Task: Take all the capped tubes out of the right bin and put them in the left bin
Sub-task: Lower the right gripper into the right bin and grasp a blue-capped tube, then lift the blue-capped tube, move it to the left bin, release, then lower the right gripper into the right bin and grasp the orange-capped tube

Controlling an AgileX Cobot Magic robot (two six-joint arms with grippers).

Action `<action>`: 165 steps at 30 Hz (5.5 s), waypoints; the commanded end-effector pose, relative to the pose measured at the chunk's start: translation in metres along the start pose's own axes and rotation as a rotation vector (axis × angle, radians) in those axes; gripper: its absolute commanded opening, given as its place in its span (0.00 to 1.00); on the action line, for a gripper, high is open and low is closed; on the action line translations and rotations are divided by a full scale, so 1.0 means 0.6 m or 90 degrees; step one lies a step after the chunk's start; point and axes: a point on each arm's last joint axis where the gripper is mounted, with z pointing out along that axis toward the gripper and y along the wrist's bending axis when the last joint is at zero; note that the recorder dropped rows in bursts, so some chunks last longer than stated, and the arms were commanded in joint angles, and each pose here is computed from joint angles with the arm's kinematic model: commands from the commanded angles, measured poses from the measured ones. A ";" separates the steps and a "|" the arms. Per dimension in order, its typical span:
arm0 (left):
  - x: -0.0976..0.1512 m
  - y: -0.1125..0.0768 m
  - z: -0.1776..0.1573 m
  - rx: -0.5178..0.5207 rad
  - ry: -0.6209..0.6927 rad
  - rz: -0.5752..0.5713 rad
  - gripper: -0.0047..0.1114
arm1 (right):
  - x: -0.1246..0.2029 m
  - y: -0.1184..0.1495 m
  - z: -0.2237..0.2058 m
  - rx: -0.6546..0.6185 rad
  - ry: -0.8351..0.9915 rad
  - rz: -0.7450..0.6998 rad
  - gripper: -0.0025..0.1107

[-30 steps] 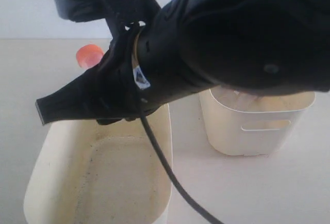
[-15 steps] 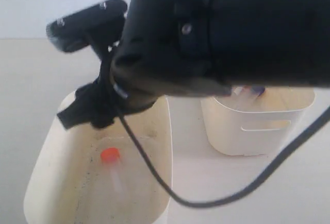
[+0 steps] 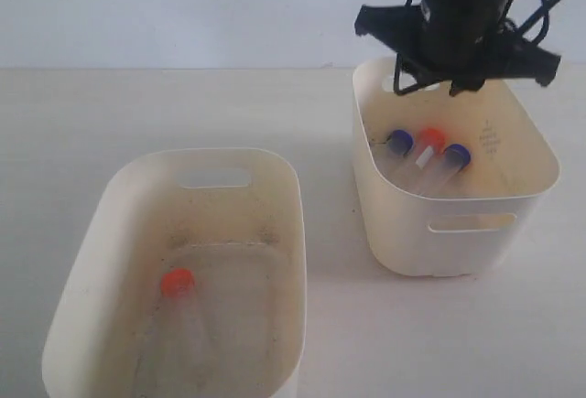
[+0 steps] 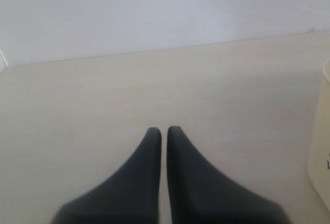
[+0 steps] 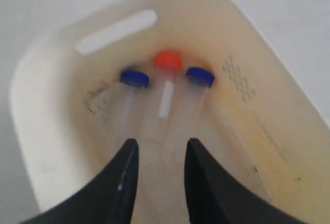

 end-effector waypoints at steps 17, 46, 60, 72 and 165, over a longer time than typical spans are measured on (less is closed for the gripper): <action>-0.005 0.000 -0.001 0.000 -0.013 -0.012 0.08 | 0.021 -0.011 0.117 0.083 0.125 0.091 0.28; -0.005 0.000 -0.001 0.000 -0.013 -0.012 0.08 | 0.021 -0.025 0.194 0.090 0.167 0.120 0.42; -0.005 0.000 -0.001 0.000 -0.013 -0.012 0.08 | 0.027 -0.034 0.221 0.110 0.190 0.138 0.43; -0.005 0.000 -0.001 0.000 -0.013 -0.012 0.08 | 0.053 -0.032 0.268 0.126 0.210 0.119 0.44; -0.005 0.000 -0.001 0.000 -0.013 -0.012 0.08 | -0.023 0.007 -0.012 -0.103 0.029 -0.085 0.27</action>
